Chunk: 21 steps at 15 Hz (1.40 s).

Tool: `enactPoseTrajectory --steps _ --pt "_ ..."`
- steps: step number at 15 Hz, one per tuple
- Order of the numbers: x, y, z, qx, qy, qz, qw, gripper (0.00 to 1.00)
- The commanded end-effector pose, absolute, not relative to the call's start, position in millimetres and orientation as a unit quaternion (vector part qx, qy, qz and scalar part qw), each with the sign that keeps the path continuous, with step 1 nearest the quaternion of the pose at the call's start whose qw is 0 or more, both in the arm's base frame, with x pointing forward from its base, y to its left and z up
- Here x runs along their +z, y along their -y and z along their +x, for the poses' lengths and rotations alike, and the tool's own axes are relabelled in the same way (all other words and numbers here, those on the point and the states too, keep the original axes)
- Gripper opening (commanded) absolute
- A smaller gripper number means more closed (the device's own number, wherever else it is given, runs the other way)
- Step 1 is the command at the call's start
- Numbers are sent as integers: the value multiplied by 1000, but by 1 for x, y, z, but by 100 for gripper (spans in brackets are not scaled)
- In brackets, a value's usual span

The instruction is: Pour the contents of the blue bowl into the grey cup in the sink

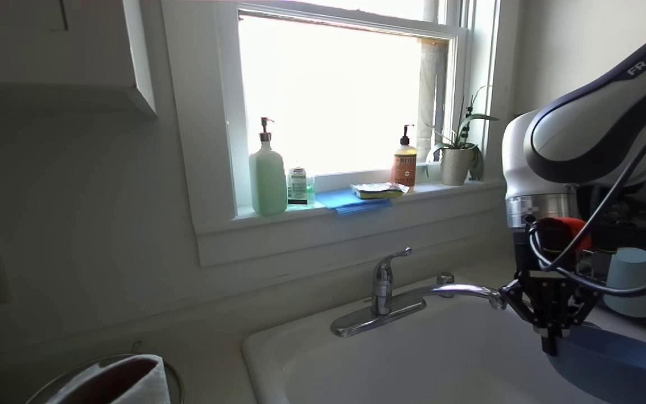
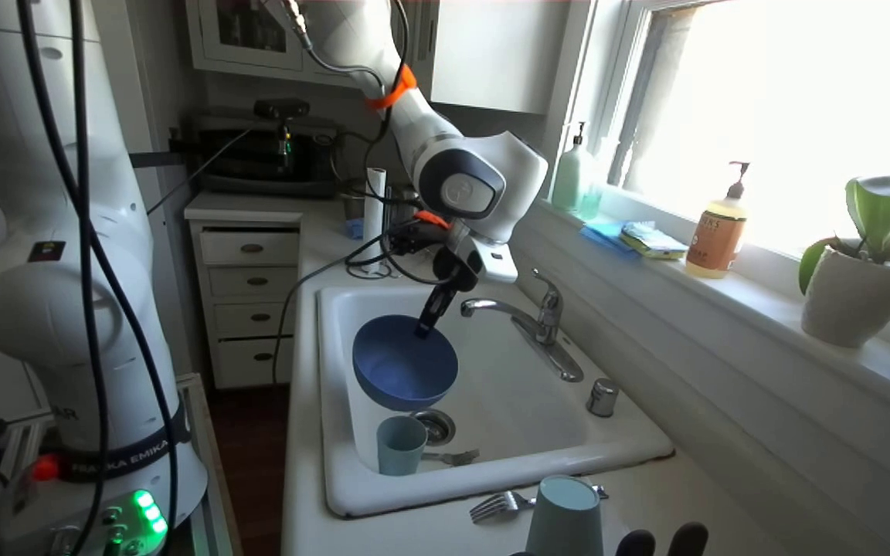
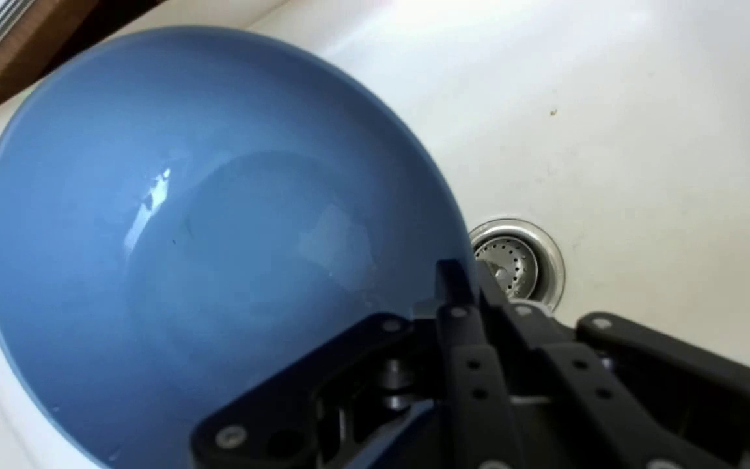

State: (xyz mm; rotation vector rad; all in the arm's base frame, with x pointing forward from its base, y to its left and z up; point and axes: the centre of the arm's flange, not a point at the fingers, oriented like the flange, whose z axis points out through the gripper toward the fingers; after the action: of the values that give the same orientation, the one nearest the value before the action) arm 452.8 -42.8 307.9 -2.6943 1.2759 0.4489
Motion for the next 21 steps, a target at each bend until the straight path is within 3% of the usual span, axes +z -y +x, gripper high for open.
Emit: enactPoseTrajectory --steps 1,10,21 --pt "309 30 431 130 -434 -886 98 1" --pt "297 32 419 49 -415 -889 187 1" --pt "292 35 419 23 -363 -897 249 1"
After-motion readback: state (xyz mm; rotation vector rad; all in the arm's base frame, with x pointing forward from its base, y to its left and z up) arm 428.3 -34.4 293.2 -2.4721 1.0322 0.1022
